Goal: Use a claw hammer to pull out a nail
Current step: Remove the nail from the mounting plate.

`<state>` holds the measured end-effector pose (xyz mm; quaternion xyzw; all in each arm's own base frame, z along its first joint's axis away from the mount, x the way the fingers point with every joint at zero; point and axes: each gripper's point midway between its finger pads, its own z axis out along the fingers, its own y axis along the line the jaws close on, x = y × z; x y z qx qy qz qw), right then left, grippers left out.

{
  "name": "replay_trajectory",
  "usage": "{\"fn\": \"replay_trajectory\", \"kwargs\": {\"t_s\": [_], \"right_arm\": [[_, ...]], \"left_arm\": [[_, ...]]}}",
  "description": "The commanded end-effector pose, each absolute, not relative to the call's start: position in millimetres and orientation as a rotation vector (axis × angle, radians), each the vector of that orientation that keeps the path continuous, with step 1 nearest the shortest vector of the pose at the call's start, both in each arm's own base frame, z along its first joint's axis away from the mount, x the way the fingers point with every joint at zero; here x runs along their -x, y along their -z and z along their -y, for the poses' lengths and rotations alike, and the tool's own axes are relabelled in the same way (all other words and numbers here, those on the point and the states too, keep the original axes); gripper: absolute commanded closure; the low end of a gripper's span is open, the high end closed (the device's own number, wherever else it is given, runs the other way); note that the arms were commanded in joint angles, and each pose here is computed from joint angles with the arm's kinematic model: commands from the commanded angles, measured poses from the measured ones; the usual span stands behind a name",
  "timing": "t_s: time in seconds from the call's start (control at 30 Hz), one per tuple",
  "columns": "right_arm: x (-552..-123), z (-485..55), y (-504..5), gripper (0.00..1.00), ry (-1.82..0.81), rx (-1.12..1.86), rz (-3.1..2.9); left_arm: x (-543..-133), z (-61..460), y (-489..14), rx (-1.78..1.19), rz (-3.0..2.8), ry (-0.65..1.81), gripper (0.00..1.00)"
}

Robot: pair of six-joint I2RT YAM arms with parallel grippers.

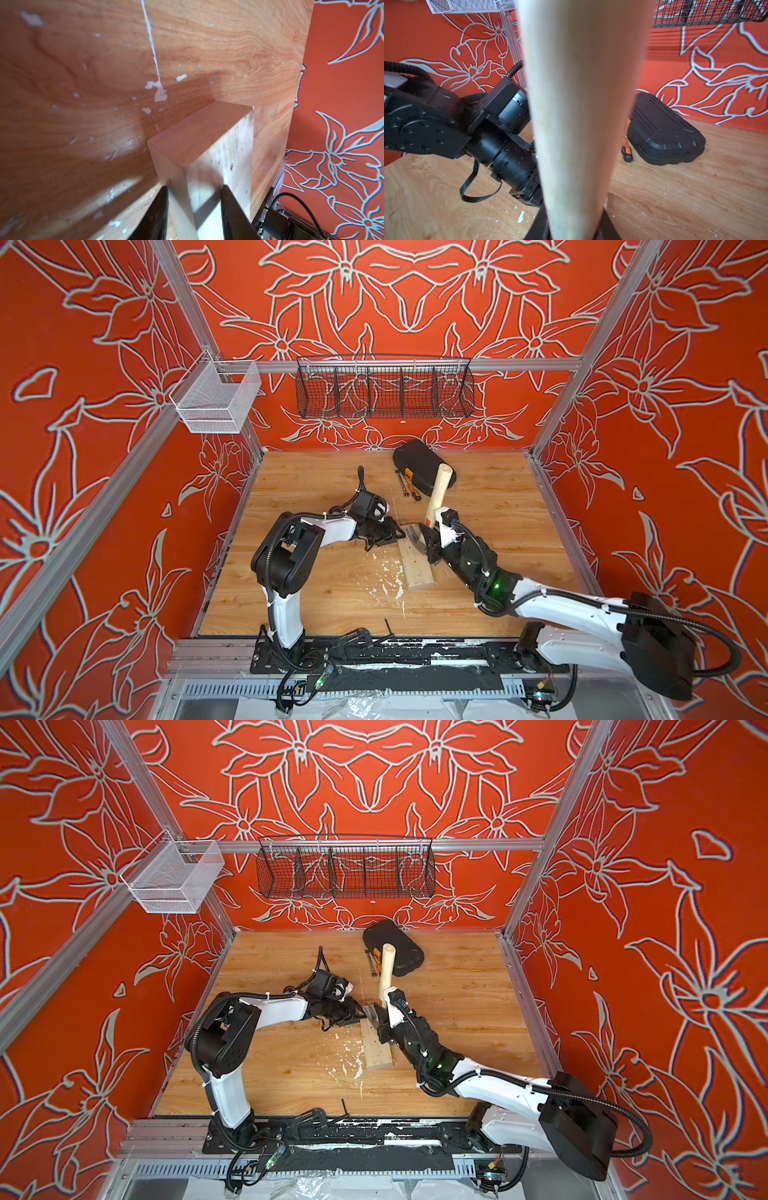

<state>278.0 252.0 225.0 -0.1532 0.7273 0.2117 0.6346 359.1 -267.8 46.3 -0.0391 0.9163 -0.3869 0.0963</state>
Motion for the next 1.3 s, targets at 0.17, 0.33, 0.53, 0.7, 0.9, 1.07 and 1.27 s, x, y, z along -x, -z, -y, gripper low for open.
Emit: {"fn": "replay_trajectory", "kwargs": {"t_s": [0.17, 0.33, 0.53, 0.7, 0.9, 1.07, 1.27], "right_arm": [[-276.8, -244.0, -294.9, 1.0, -0.485, 0.292, -1.544], [-274.9, -239.0, -302.6, 1.0, -0.468, 0.291, -1.547], [-273.0, -236.6, -310.3, 1.0, -0.459, 0.303, -1.556], [-275.4, -238.4, -316.8, 1.0, -0.437, 0.317, -1.593], [-274.7, -243.2, -326.7, 1.0, -0.454, 0.337, -1.608], [-274.4, -247.2, -332.6, 1.0, -0.467, 0.348, -1.614], [-274.2, -253.1, -339.8, 1.0, -0.488, 0.366, -1.634]], "left_arm": [[-344.9, 247.3, -64.3, 0.012, -2.72, 0.999, 0.59], [-343.4, 243.3, -98.1, -0.089, -2.645, 0.967, 0.57], [-328.7, 246.4, -131.6, -0.238, -2.505, 0.98, 0.54], [-313.1, 254.2, -153.1, -0.347, -2.381, 0.985, 0.53], [-299.7, 256.9, -164.7, -0.494, -2.271, 0.778, 0.54], [-289.8, 258.9, -176.5, -0.568, -2.136, 0.676, 0.56], [-282.2, 264.3, -186.3, -0.671, -2.028, 0.586, 0.59]]}}
